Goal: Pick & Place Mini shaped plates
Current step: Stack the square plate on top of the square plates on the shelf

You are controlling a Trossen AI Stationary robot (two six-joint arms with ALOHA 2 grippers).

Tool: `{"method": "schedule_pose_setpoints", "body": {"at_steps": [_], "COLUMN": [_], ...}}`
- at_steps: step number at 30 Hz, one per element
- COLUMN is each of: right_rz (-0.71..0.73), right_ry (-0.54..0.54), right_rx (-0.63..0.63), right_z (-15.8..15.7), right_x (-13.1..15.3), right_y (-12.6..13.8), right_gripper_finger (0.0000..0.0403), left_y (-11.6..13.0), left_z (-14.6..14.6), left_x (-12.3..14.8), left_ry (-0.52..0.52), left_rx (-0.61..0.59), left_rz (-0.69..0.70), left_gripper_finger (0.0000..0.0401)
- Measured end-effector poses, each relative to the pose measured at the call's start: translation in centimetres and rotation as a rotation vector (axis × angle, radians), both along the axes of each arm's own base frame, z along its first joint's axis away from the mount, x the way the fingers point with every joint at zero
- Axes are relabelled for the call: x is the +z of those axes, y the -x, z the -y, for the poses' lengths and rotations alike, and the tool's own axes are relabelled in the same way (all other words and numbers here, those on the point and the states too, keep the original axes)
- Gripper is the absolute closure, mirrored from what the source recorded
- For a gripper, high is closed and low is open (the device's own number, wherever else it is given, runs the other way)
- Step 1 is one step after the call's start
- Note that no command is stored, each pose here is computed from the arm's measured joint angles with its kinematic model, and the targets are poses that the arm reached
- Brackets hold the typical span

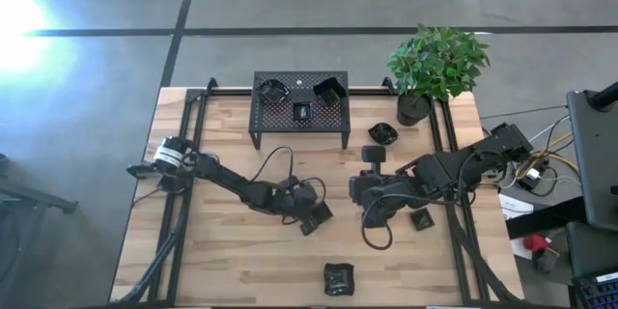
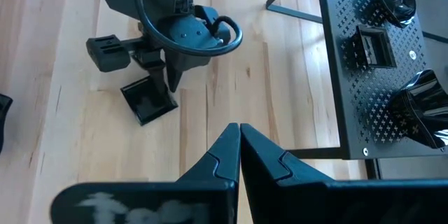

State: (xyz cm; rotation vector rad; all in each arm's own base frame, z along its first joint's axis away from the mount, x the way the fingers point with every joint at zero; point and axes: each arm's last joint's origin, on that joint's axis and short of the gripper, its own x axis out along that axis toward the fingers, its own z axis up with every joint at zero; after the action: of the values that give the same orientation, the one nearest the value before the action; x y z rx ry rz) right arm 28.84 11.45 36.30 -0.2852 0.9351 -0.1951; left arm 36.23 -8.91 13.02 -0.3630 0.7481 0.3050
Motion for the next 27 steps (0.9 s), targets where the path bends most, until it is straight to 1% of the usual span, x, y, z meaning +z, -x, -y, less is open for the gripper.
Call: {"method": "schedule_pose_setpoints", "body": {"at_steps": [6,13,19,23,27], "right_rz": [0.000,-0.001,-0.001,-0.001,0.000], "right_ry": [0.000,0.000,0.000,0.000,0.001], "right_rx": [0.000,0.000,0.000,0.000,0.000], "right_z": [0.0,0.0,0.0,0.0,0.0], "right_x": [0.0,0.0,0.0,0.0,0.0], "right_y": [0.0,0.0,0.0,0.0,0.0], "right_gripper_finger": [0.0394,0.0394,0.0394,0.0394,0.0394], "left_y": [0.0,0.0,0.1,0.5,1.3], "left_z": [0.0,0.0,0.0,-0.1,-0.3], "left_x": [0.0,0.2,1.2,2.7,5.3], "left_ry": [0.011,0.005,-0.005,-0.010,-0.025], "left_rx": [0.008,0.001,-0.020,-0.051,-0.072], "left_rz": [0.008,0.012,0.030,0.043,0.078], "left_gripper_finger": [0.0392,0.0399,0.0401,0.0401,0.0401]}}
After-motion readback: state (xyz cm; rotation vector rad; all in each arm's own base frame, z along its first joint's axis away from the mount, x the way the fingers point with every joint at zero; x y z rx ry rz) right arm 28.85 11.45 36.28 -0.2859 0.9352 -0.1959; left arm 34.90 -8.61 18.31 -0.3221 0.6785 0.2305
